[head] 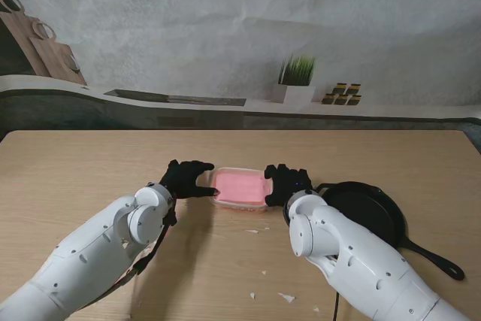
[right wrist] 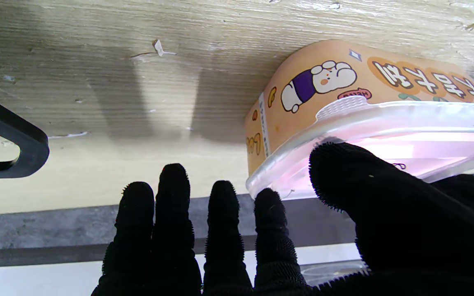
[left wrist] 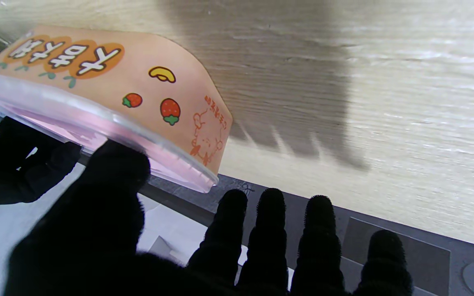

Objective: Load dumplings into a food container

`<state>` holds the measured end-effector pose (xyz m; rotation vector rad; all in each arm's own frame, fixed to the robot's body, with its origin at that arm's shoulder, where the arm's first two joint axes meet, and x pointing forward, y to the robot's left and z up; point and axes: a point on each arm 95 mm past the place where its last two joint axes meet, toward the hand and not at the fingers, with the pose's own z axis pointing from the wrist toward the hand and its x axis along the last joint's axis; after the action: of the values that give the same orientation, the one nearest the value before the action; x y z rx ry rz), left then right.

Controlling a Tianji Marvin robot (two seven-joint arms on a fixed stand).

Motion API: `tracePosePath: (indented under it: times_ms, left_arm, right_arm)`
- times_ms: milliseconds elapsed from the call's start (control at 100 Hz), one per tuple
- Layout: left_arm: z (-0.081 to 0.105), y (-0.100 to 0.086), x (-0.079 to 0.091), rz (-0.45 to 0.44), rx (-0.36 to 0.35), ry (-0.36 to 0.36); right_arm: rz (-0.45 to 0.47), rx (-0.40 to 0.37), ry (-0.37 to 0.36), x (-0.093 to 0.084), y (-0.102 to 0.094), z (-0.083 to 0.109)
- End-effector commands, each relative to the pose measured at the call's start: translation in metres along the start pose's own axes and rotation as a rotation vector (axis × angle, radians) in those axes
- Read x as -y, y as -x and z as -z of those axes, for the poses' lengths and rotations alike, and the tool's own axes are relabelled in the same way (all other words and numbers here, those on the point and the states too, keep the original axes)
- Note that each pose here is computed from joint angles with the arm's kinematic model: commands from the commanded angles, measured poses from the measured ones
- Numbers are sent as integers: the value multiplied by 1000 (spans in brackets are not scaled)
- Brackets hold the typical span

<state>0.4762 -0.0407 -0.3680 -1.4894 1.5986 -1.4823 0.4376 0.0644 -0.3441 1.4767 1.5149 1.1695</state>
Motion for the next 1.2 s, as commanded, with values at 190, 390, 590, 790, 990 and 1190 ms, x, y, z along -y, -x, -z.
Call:
tracePosePath:
  times_ms: [190, 390, 590, 790, 990, 1190]
  left_arm:
    - [2, 8, -16, 19, 39, 73]
    - [2, 8, -15, 34, 21, 17]
    - [4, 9, -11, 28, -15, -31]
    - [5, 11, -11, 39, -34, -6]
    - [6, 14, -12, 21, -40, 56]
    - [5, 16, -12, -20, -65, 62]
  right_arm:
    - [-16, 26, -107, 28, 1, 5]
    - [-17, 19, -97, 27, 1, 4]
    - [-10, 16, -98, 27, 1, 3]
    - [-8, 20, -103, 27, 0, 4]
    - [-6, 22, -108, 28, 0, 4]
    - [2, 27, -118, 29, -1, 3]
